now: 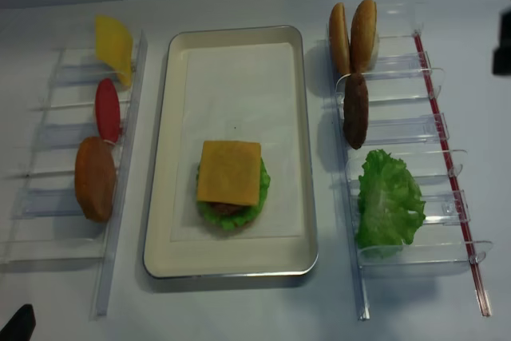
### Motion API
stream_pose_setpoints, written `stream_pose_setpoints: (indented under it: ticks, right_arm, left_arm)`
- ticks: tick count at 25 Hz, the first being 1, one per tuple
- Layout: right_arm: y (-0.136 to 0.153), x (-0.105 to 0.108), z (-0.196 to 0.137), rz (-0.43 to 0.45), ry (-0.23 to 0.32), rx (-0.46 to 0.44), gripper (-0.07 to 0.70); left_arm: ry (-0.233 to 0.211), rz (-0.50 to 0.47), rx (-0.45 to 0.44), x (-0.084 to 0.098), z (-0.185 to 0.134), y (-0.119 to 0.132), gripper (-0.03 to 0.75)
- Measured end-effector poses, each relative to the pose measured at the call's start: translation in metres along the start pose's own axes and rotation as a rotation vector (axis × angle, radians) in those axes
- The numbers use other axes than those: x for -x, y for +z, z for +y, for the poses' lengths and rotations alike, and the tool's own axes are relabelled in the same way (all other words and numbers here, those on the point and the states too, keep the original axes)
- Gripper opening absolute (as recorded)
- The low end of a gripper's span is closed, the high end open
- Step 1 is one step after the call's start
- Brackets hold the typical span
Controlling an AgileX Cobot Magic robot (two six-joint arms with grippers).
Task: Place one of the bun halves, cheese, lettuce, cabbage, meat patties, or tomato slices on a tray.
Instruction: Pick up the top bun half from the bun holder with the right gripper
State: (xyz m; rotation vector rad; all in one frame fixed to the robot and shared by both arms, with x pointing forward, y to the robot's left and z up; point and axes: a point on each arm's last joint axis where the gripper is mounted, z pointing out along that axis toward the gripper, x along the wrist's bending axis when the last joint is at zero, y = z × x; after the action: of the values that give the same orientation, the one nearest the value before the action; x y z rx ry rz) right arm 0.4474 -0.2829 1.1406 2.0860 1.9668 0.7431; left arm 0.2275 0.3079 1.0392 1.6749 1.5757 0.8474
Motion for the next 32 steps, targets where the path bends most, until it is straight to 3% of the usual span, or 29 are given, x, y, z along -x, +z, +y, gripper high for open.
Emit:
stream_pose_setpoints:
  ticks: [7,15,21,32]
  right_arm:
    - [0.076,-0.050,0.076,-0.004,-0.055,-0.159,0.438]
    - [0.144,-0.105,0.131,0.028,-0.097,-0.170,0.438]
    - [0.184,-0.112,0.146,0.018,-0.097,-0.183,0.438]
    - [0.219,-0.105,0.144,-0.048,-0.068,-0.234,0.438]
  left_arm:
    - [0.000,0.000,0.000,0.000,0.000,0.000,0.449]
    - [0.000,0.000,0.000,0.000,0.000,0.000,0.449]
    - [0.000,0.000,0.001,0.000,0.000,0.000,0.449]
    - [0.000,0.000,0.001,0.000,0.000,0.000,0.448]
